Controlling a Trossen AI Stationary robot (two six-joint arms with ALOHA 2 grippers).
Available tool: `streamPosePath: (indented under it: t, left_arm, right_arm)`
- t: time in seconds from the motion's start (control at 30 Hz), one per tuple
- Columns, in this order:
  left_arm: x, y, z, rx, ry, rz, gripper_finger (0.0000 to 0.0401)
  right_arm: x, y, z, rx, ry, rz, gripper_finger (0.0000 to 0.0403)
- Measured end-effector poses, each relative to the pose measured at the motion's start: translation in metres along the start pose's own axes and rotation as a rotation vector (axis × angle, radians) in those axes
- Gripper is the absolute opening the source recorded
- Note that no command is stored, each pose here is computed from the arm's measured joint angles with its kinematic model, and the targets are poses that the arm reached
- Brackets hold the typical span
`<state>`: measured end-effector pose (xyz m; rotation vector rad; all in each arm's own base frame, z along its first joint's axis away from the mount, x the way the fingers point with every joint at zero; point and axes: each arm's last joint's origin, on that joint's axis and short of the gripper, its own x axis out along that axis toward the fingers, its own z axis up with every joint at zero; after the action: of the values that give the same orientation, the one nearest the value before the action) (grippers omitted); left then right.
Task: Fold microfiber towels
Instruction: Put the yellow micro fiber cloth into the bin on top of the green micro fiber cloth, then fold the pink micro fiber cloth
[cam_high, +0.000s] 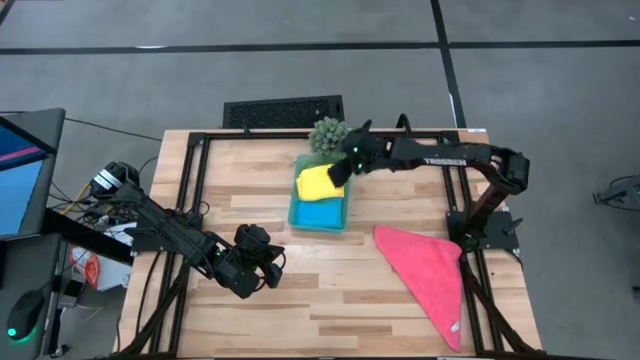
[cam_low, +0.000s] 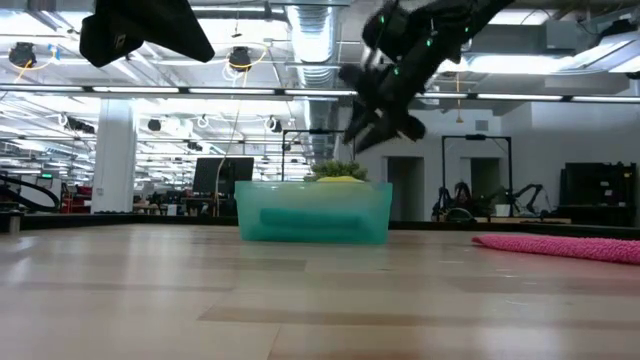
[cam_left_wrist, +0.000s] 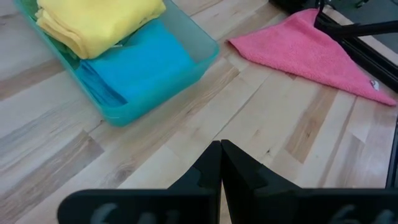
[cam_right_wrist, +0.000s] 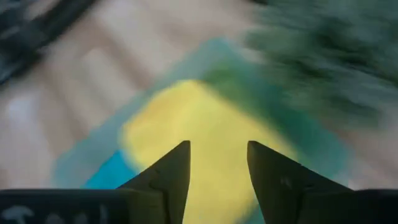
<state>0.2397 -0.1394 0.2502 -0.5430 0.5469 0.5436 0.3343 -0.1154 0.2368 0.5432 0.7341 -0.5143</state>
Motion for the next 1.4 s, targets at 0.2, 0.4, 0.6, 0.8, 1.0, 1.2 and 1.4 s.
streamPosePath:
  t: [0.2,0.4,0.6,0.8,1.0,1.2,1.4]
  left_arm:
    - [0.0,0.0,0.0,-0.002,0.001,0.003,0.0]
    - [0.0,0.0,0.0,0.0,0.006,0.003,0.0]
    - [0.0,0.0,-0.001,0.001,0.017,-0.001,0.0]
    - [0.0,0.0,-0.001,0.006,0.028,-0.003,0.0]
    - [0.0,0.001,-0.001,0.018,0.016,0.006,0.0]
    - [0.0,0.001,0.0,0.018,0.009,0.002,0.0018]
    - [0.0,-0.004,0.0,0.034,0.021,-0.039,0.0081]
  right_arm:
    - [0.012,0.043,-0.02,-0.233,-0.006,0.109,0.0166]
    - [0.047,0.04,-0.035,-0.218,0.064,0.065,0.0135]
    - [0.072,0.016,-0.04,-0.118,0.143,-0.013,0.0114]
    - [0.068,0.004,-0.016,-0.072,0.132,-0.045,0.0111]
    - [0.03,-0.002,0.022,-0.099,0.098,-0.063,0.0112]
    - [-0.052,0.002,0.024,-0.208,0.179,-0.086,0.0112]
    - [-0.108,0.008,-0.049,-0.243,0.355,-0.099,0.0112]
